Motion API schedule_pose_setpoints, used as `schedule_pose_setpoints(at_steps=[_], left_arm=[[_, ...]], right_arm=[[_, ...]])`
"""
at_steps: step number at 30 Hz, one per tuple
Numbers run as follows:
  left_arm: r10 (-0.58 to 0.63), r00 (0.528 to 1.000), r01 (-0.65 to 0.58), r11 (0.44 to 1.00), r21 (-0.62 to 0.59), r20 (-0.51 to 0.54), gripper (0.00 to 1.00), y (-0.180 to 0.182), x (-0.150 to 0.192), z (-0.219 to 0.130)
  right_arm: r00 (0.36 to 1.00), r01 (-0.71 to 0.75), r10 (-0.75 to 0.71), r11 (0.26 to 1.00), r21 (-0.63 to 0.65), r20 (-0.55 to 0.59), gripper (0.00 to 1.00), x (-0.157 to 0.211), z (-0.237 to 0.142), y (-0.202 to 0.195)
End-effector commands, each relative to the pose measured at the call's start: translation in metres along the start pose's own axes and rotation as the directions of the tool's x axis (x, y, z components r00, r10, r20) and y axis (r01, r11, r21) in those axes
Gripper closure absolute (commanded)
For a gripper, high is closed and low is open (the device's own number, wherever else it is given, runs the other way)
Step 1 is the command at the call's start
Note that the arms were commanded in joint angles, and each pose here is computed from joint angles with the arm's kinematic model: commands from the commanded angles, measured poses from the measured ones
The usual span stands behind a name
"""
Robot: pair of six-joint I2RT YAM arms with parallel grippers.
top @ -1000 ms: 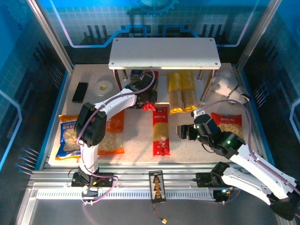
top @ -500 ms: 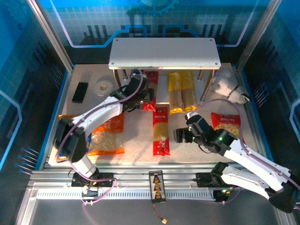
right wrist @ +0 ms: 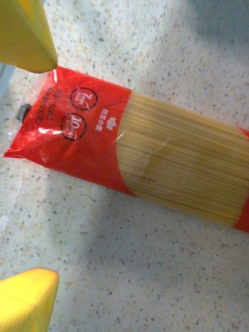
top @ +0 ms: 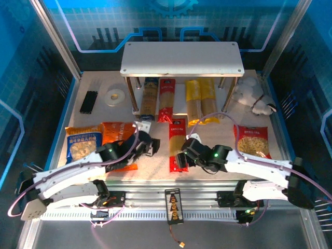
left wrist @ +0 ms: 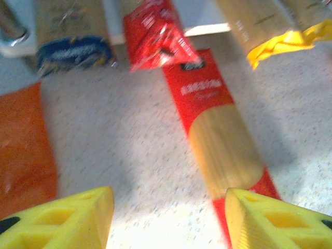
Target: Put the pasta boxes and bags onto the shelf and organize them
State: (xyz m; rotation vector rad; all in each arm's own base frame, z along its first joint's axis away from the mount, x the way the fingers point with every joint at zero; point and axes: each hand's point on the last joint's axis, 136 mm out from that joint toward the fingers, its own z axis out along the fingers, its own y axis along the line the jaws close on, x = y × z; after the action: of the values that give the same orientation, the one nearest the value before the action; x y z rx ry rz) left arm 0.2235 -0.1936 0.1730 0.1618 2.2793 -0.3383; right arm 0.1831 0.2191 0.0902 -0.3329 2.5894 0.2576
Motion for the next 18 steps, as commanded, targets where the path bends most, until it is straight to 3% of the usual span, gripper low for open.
schedule_pose_setpoints(at_steps=[1, 18], left_arm=[[-0.079, 0.997, 0.080, 0.995, -0.061, 0.014, 0.42, 0.026, 0.015, -0.013], [-0.119, 0.993, 0.121, 0.991, -0.066, 0.028, 0.41, 0.046, 0.033, -0.020]], right_arm=[[0.997, -0.053, 0.052, 0.998, 0.019, 0.051, 0.00, -0.011, 0.010, 0.007], [0.996, -0.042, 0.046, 0.997, 0.062, -0.071, 0.00, -0.008, 0.069, 0.040]])
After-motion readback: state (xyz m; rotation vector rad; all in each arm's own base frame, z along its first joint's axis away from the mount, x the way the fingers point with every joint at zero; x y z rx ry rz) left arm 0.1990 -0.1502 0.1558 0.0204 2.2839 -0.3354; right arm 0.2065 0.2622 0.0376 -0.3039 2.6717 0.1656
